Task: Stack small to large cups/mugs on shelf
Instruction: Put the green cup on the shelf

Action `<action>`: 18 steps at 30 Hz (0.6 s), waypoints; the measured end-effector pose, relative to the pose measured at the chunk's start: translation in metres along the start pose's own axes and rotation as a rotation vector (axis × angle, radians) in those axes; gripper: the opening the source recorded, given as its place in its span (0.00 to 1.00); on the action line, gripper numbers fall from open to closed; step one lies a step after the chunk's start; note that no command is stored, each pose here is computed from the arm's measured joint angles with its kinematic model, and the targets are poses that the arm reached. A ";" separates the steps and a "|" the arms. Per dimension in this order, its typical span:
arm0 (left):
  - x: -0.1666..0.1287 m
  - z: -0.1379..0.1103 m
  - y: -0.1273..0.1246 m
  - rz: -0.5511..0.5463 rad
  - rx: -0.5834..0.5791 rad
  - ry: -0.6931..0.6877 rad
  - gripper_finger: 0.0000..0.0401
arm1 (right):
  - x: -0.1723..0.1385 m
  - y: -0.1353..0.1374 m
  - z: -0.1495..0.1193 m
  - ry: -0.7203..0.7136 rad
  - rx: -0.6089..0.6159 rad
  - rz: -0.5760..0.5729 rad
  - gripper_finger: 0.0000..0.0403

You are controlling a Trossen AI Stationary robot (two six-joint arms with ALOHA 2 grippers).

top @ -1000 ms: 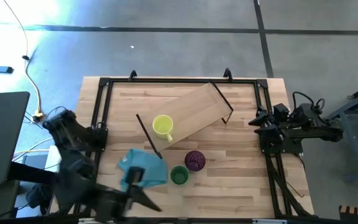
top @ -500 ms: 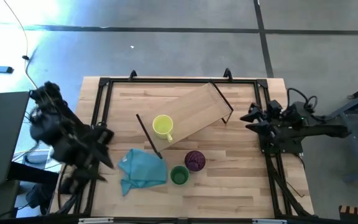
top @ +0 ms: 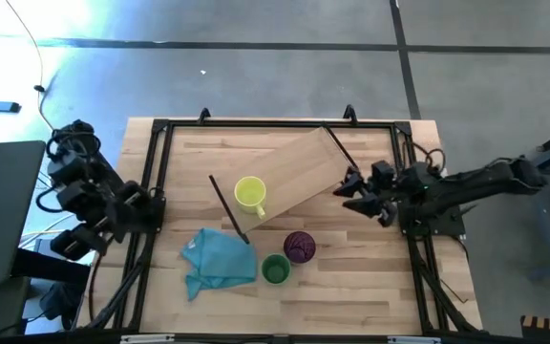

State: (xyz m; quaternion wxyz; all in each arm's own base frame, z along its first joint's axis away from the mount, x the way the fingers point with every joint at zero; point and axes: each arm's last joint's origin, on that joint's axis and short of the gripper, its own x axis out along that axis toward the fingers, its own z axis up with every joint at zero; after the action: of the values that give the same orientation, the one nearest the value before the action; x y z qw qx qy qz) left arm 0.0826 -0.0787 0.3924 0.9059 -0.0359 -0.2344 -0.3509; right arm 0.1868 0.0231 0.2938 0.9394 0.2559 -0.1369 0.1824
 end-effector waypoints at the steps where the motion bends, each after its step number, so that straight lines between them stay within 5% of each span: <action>1: 0.000 -0.004 0.000 0.021 -0.022 -0.007 0.37 | 0.006 0.001 0.000 0.003 -0.005 0.017 0.49; 7: 0.009 -0.024 0.001 0.128 -0.089 0.036 0.37 | 0.049 0.013 0.018 0.148 -0.013 0.186 0.49; 14: 0.025 -0.032 0.002 0.172 -0.170 -0.007 0.37 | 0.084 0.019 0.037 0.615 -0.027 0.043 0.49; 18: 0.035 -0.044 0.001 0.205 -0.211 0.030 0.37 | 0.098 0.027 0.050 0.707 -0.073 0.032 0.49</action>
State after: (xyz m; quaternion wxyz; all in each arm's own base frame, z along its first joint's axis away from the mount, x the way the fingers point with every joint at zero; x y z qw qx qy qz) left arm 0.1233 -0.1092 0.3689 0.9316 -0.1495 -0.1776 -0.2796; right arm 0.2548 0.0448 0.3815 0.9342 0.1411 0.1863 0.2693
